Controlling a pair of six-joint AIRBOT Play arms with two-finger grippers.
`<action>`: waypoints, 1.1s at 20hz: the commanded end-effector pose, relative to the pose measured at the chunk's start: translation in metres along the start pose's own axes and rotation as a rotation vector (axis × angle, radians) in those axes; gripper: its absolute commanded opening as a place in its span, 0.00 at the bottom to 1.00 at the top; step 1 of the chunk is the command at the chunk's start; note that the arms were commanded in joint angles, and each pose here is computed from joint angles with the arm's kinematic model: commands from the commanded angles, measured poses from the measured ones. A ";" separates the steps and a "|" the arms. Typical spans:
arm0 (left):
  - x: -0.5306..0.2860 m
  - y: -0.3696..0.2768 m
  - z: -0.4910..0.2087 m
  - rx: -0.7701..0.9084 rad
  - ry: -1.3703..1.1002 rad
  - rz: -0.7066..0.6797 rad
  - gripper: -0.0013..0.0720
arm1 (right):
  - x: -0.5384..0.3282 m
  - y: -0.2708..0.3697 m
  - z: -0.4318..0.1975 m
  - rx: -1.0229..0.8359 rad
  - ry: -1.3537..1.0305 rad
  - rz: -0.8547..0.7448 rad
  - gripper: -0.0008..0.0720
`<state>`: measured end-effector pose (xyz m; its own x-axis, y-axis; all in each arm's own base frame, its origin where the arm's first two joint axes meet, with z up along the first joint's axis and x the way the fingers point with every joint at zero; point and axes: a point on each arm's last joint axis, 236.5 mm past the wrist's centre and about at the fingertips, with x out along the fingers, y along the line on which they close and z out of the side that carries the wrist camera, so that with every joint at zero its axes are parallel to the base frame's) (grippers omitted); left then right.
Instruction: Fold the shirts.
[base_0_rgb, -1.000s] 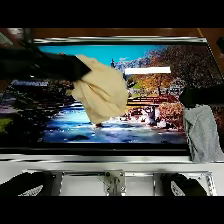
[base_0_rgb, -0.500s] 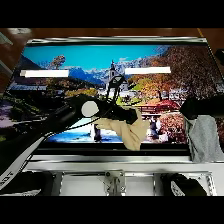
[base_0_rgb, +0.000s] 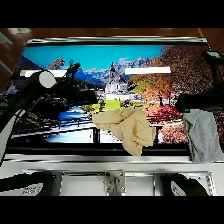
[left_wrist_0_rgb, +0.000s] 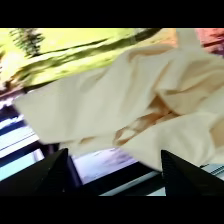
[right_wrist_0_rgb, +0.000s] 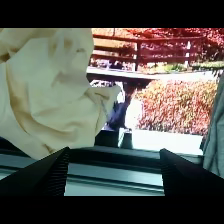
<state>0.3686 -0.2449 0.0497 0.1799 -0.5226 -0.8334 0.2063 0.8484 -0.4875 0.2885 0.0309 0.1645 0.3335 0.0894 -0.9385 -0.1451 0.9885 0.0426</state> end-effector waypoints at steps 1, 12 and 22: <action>0.001 0.077 -0.051 -0.162 0.170 0.047 0.94 | 0.026 -0.017 0.011 -0.030 0.044 -0.055 0.95; 0.115 0.071 -0.044 -0.404 0.060 -0.127 0.93 | 0.066 -0.027 0.019 -0.025 0.131 -0.072 0.95; 0.122 0.060 -0.032 -0.374 0.043 -0.173 0.07 | 0.085 -0.054 -0.034 0.049 0.305 -0.011 0.95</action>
<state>0.3671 -0.2507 -0.0974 0.1213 -0.6496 -0.7505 -0.1817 0.7288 -0.6602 0.3179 -0.0039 0.0923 0.1496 0.0074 -0.9887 -0.1247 0.9921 -0.0115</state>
